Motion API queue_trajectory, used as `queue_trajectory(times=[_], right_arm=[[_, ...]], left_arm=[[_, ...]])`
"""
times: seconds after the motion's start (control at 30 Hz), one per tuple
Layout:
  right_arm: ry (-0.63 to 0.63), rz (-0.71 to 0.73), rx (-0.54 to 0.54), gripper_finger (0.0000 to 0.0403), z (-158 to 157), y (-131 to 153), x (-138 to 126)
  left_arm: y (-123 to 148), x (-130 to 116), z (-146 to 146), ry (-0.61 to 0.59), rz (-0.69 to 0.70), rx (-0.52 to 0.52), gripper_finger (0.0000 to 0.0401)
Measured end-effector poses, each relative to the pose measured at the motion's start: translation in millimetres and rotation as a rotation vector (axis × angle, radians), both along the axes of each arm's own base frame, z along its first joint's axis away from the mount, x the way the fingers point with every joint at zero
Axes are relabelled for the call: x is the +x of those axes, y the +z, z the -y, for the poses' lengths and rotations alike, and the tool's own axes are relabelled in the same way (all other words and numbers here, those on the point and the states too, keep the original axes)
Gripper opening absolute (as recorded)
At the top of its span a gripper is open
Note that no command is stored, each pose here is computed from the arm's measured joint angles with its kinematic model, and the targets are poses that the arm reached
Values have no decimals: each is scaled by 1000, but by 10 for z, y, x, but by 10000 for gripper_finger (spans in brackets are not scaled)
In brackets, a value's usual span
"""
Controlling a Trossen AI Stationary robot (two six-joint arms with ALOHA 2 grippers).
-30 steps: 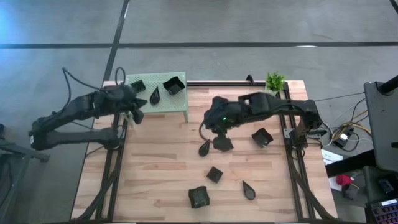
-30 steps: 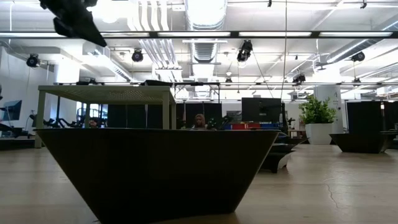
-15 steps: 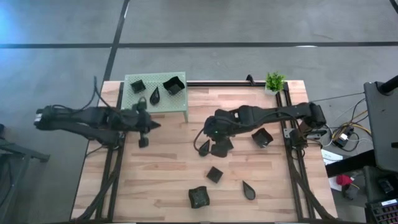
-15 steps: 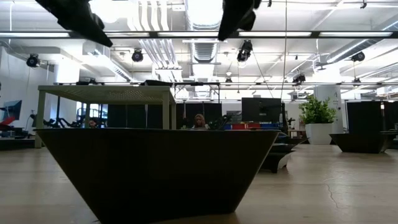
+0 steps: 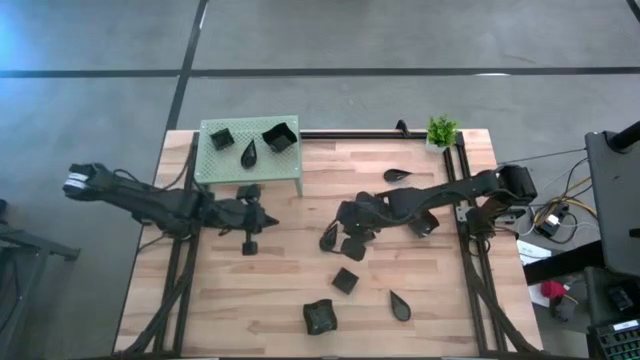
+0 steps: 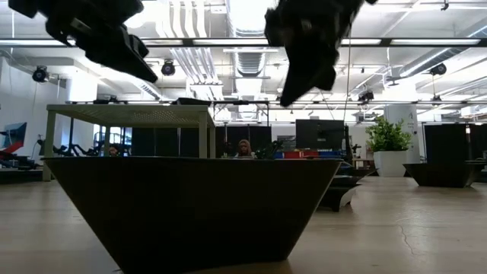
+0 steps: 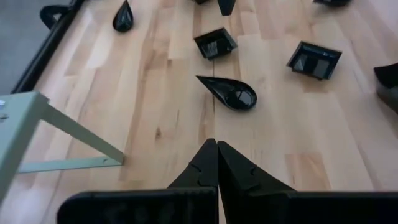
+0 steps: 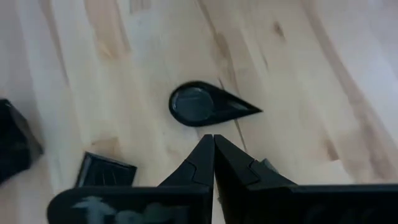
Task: Pick & Place Mini shaped plates
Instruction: Stack the black drop-shaped plate on top of the black drop-shaped plate on the shelf
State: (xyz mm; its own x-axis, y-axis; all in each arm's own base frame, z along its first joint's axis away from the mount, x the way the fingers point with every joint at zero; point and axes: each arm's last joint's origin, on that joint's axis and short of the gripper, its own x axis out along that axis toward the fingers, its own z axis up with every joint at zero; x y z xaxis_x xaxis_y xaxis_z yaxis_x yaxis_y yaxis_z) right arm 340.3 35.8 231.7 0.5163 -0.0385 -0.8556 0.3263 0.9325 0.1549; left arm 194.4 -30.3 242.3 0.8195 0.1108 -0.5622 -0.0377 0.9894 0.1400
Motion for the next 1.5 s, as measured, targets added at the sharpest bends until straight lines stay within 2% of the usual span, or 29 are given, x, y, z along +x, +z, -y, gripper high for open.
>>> queue_trajectory(times=[0.2,0.4,0.5,0.77,1.0,1.3,1.5], right_arm=[[-12,35,12,8,3,-234,-36],[-131,42,76,11,66,-396,-87],[-223,44,113,26,143,-467,-110],[-348,123,188,86,279,-528,-91],[-440,101,238,100,299,-727,-81],[-436,102,236,91,298,-919,11],[-438,100,230,82,301,-942,26]], left_arm=[[-137,183,39,-3,-43,7,0],[-159,251,52,0,-67,8,0],[-126,262,55,0,-57,6,0],[-54,227,48,0,-24,0,0],[-63,220,46,1,-28,-1,0],[-66,219,46,1,-29,-1,0],[-66,219,46,1,-29,-1,0]])
